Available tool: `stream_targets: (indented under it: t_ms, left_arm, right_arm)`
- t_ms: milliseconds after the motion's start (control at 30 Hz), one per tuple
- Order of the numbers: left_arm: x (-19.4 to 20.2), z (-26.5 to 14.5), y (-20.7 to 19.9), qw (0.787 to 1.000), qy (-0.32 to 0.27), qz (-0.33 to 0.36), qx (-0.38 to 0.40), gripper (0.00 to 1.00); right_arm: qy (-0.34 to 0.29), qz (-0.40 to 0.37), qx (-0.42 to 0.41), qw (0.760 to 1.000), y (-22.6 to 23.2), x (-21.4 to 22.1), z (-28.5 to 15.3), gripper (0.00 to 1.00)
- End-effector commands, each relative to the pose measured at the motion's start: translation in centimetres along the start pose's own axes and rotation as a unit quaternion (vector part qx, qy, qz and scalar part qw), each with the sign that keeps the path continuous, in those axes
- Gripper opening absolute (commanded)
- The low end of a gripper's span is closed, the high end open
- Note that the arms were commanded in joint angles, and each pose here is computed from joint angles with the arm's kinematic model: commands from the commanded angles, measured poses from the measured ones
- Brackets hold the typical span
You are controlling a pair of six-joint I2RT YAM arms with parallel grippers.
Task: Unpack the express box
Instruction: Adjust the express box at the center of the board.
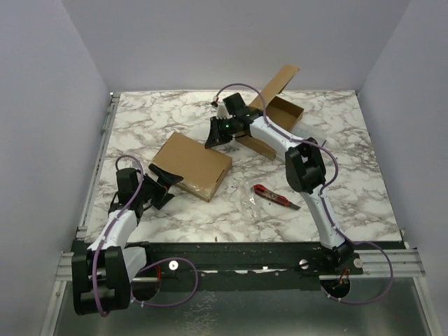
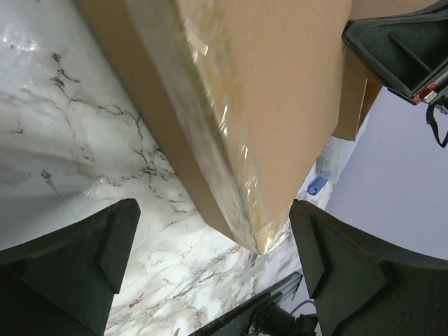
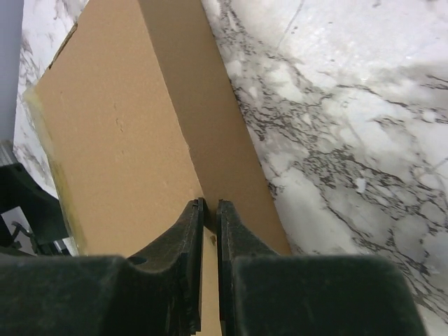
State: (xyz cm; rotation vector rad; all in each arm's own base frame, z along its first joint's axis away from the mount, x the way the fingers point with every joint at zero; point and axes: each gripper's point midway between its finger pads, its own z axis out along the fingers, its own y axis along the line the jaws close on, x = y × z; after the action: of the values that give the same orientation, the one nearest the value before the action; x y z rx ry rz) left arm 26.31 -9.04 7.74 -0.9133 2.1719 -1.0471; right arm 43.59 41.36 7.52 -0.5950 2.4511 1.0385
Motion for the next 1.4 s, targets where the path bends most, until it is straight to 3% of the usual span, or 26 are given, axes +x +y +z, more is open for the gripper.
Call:
stream_targets:
  t_ms: [0,300,700,1100,1267,1367]
  left_arm:
    - [-0.1,-0.1,-1.3,0.999,-0.008,-0.006,0.044,0.99]
    - [-1.8,0.7,-3.2,0.994,-0.038,0.013,0.100,0.99]
    - [-1.7,2.4,-1.2,0.998,-0.024,-0.004,0.063,0.99]
    - [-2.7,4.7,-6.1,0.989,-0.034,0.064,0.126,0.99]
    - [-3.3,3.5,-9.5,0.983,-0.066,0.074,0.155,0.87]
    - [-4.1,2.0,-11.1,0.982,-0.086,0.084,0.143,0.84]
  right_arm:
    - [0.052,0.076,0.059,0.994,-6.2,4.2,1.6,0.13]
    - [0.074,0.117,0.047,0.989,-7.6,6.0,2.5,0.08]
    - [0.071,0.156,0.033,0.985,-10.0,6.2,2.2,0.08]
    - [0.069,0.159,0.009,0.985,-9.3,6.1,2.3,0.08]
    - [0.075,0.160,0.000,0.984,-8.3,6.7,2.2,0.09]
    - [0.073,0.145,0.003,0.987,-6.9,7.3,1.7,0.15]
